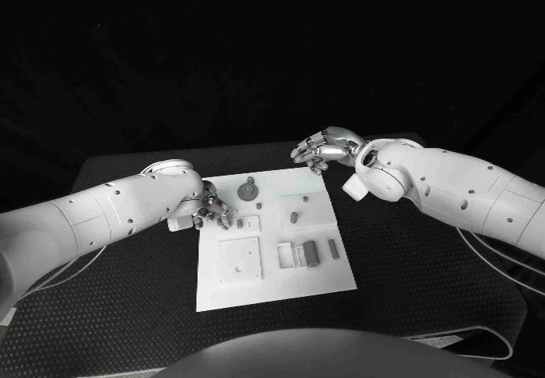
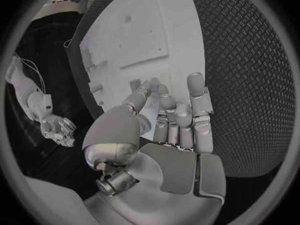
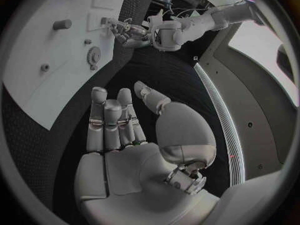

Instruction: Assemble the parts on the task board

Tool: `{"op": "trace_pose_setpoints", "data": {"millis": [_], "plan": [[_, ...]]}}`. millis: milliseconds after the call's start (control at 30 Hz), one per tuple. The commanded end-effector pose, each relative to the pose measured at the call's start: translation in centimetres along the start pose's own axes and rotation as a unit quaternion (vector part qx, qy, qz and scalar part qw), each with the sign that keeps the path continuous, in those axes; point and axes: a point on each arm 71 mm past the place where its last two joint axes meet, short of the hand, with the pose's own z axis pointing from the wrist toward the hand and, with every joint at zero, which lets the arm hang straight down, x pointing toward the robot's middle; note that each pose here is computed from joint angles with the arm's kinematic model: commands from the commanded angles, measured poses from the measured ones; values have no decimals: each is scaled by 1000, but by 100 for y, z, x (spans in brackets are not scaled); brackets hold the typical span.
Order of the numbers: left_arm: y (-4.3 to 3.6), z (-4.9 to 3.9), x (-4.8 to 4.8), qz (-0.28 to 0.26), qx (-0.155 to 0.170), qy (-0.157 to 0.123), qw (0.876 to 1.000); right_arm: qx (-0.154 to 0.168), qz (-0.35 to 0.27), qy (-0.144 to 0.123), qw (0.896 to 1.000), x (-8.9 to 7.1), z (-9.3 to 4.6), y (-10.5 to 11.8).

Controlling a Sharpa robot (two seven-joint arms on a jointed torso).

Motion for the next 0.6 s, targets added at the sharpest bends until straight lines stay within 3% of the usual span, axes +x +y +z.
{"op": "trace_pose_setpoints", "data": {"millis": [33, 600], "plan": [[8, 23, 63, 18, -7, 7, 1000, -4, 0, 6, 1000, 13, -1, 6], [15, 28, 47, 12, -7, -1, 1000, -3, 0, 6, 1000, 10, 0, 3]]}}
